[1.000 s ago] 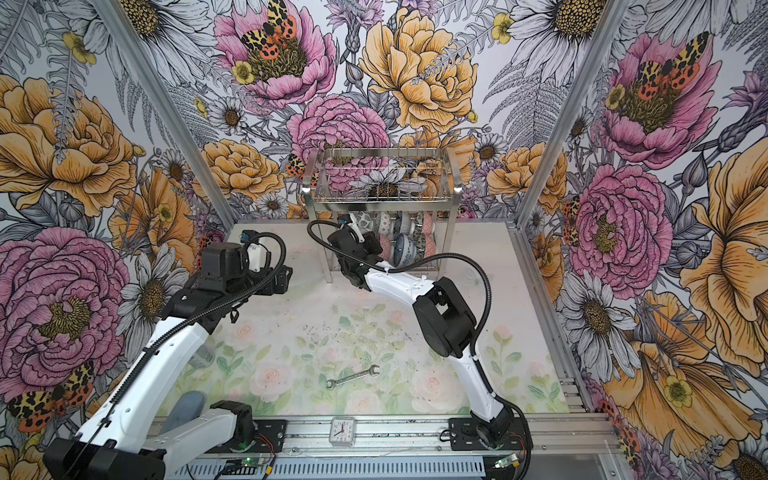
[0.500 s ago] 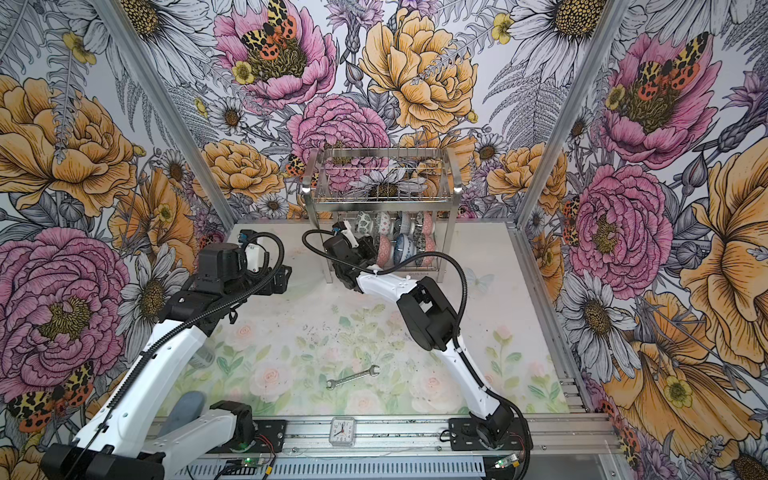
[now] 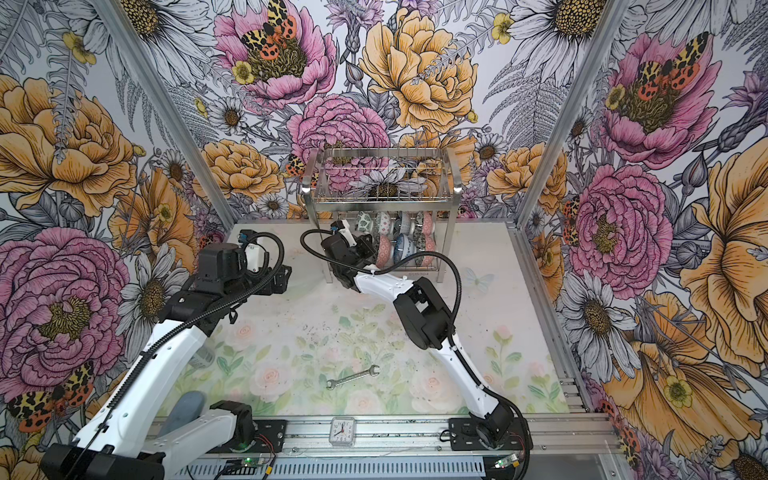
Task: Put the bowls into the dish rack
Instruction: 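Lower the striped bowl upright into a rack slot with the right gripper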
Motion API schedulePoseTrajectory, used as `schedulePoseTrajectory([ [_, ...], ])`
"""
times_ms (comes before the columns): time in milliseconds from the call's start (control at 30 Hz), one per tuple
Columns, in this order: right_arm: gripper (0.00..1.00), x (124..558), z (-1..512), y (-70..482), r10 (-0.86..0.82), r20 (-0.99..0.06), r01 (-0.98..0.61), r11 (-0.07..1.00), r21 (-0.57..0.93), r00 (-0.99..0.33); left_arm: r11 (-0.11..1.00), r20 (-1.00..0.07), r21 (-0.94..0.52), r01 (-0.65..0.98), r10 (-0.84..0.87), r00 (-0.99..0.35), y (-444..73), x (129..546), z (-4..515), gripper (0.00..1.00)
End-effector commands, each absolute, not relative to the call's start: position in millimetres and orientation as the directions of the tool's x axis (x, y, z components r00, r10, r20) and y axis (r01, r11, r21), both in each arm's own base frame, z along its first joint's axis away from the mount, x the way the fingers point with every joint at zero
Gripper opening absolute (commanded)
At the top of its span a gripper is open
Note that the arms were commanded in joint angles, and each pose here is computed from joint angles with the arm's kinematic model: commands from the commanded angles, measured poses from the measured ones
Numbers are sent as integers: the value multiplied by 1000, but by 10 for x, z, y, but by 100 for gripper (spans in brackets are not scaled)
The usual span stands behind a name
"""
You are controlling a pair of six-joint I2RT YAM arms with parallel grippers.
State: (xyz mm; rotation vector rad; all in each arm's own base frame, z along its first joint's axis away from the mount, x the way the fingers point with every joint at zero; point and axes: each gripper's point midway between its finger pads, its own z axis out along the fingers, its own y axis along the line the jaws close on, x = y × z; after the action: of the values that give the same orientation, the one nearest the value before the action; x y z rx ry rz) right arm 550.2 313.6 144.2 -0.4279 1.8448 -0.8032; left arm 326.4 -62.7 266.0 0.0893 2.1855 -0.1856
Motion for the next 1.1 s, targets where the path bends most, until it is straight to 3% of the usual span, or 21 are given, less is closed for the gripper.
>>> schedulePoseTrajectory([
  [0,0,5576,1541,3147,-601,-700,117,720,-684,-386,983,-830,-104,153,-1,-558,-639,3254,2703,99],
  [300,0,5574,1402,3191,-628,-671,81,704,-706,-395,983,-831,-101,151,0,-556,-633,3251,2704,99],
  [500,16,5532,1328,3231,-641,-659,53,699,-713,-393,984,-831,-101,150,0,-556,-630,3249,2704,99],
  [1067,29,5484,1472,3328,-617,-708,14,751,-661,-343,984,-829,-100,150,1,-559,-630,3251,2691,99],
])
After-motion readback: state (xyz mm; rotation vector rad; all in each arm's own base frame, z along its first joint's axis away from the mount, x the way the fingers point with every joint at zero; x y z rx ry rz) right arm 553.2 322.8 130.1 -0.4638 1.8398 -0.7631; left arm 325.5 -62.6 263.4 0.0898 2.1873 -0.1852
